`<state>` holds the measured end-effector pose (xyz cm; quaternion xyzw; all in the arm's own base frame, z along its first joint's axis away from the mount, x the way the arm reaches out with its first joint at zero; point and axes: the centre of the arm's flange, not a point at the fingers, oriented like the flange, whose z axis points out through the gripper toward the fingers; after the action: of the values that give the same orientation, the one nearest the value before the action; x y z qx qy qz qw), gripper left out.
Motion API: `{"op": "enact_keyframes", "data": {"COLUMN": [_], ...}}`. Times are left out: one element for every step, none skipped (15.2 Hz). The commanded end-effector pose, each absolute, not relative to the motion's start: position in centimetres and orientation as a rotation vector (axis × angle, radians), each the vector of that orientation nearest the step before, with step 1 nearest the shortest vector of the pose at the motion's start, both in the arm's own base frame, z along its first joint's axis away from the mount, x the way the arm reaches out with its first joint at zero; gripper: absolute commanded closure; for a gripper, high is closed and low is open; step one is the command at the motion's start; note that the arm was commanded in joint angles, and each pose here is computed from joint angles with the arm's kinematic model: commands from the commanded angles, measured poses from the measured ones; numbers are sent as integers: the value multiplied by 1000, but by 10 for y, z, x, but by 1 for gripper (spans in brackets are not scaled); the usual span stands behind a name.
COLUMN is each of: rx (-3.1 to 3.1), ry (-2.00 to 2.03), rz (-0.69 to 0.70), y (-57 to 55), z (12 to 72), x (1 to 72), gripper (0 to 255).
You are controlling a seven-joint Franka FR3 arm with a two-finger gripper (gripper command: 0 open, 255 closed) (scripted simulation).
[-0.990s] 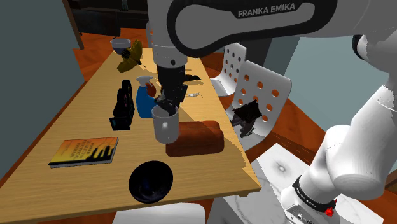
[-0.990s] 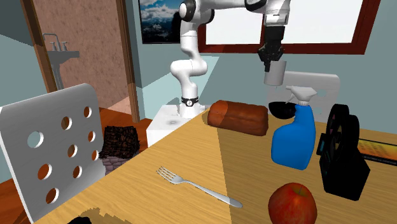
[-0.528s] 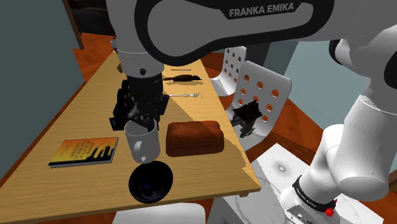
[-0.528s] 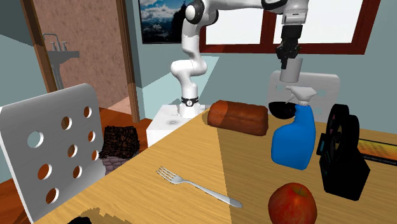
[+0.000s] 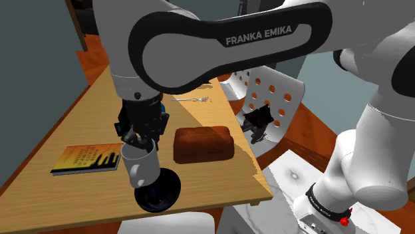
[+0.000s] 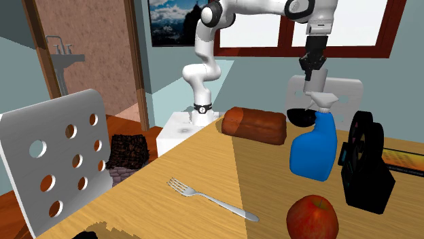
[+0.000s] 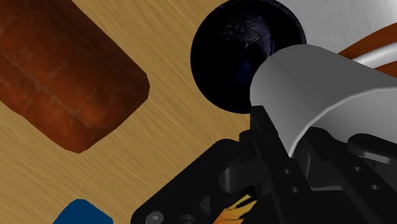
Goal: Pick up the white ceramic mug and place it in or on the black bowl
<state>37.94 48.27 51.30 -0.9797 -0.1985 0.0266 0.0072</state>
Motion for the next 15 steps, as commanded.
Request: {"op": "enact_keyframes", "data": {"rx": [-3064,-3064,-3064,-3064,-3064,-3064,-3064,-3064,-3064,-3064,-3064,-3064,-3064,-3064,-3064], "ry": [-621,-621,-621,-621,-621,-621,-621,-621,-621,-621,-621,-621,-621,-621,-621], "rz": [83,83,83,83,83,83,83,83,83,83,83,83,83,83,83], "y": [482,482,482,482,482,482,482,482,482,482,482,482,482,482,482], "z": [502,497,492,486,481,476,471,465,460,455,450,450,450,450,450], "x": [379,379,379,379,379,379,379,379,379,379,379,379,379,379,379], "gripper": [255,255,255,255,255,255,255,255,255,255,255,255,255,255,255]}}
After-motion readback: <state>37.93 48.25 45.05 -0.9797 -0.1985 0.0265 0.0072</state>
